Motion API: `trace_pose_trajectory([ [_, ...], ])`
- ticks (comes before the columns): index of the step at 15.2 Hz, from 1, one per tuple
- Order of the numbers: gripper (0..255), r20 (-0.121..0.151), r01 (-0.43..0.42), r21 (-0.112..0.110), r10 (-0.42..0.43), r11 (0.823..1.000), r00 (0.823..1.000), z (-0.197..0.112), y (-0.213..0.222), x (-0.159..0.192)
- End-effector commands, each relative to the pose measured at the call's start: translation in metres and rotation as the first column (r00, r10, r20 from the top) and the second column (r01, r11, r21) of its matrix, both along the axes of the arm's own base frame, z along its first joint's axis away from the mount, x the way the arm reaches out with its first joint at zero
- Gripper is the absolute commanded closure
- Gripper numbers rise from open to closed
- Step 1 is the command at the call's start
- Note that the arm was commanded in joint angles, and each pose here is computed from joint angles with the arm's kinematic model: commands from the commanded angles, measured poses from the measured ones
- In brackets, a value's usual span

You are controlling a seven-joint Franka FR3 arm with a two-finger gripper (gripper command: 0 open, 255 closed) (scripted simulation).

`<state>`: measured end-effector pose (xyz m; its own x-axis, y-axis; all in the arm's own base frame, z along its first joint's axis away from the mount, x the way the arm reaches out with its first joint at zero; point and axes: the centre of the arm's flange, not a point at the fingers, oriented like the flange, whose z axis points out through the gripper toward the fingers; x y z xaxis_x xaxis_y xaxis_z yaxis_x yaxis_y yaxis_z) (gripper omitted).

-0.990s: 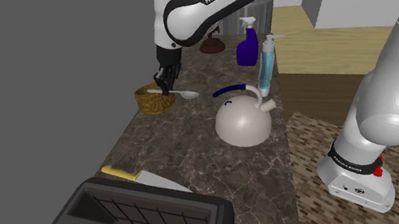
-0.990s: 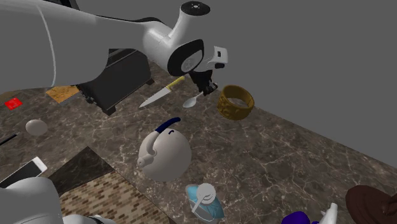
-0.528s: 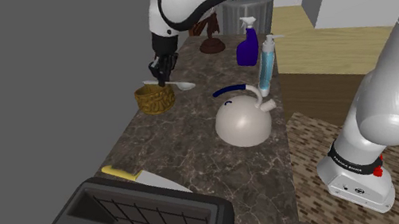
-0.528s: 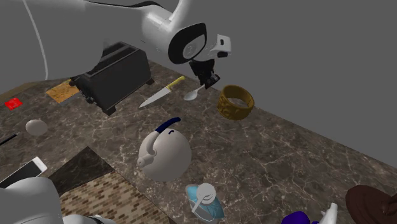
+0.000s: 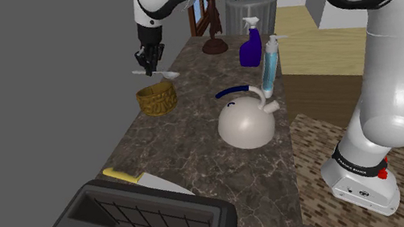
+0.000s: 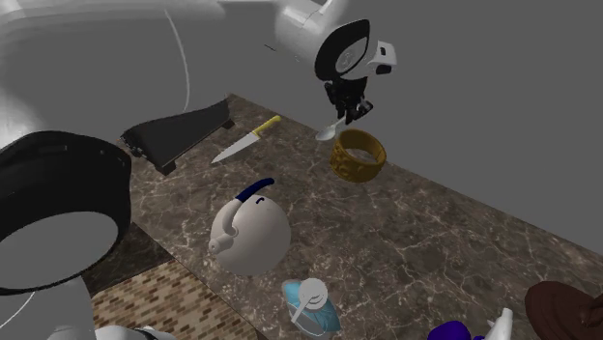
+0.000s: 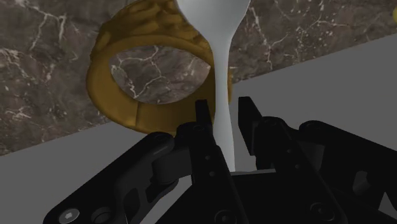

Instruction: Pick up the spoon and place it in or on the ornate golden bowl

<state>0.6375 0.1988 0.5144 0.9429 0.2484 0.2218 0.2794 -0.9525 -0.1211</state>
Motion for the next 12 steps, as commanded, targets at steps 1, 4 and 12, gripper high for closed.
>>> trace_pose_trajectory([
  [1, 255, 0.0, 0.001, 0.0, -0.001, 1.0, 1.0, 0.001, -0.004, 0.027],
  [4, 255, 0.0, 0.001, 0.0, -0.001, 1.0, 1.0, 0.004, -0.01, 0.063],
  [12, 255, 0.0, 0.001, 0.0, -0.001, 1.0, 1.0, -0.038, -0.01, 0.063],
])
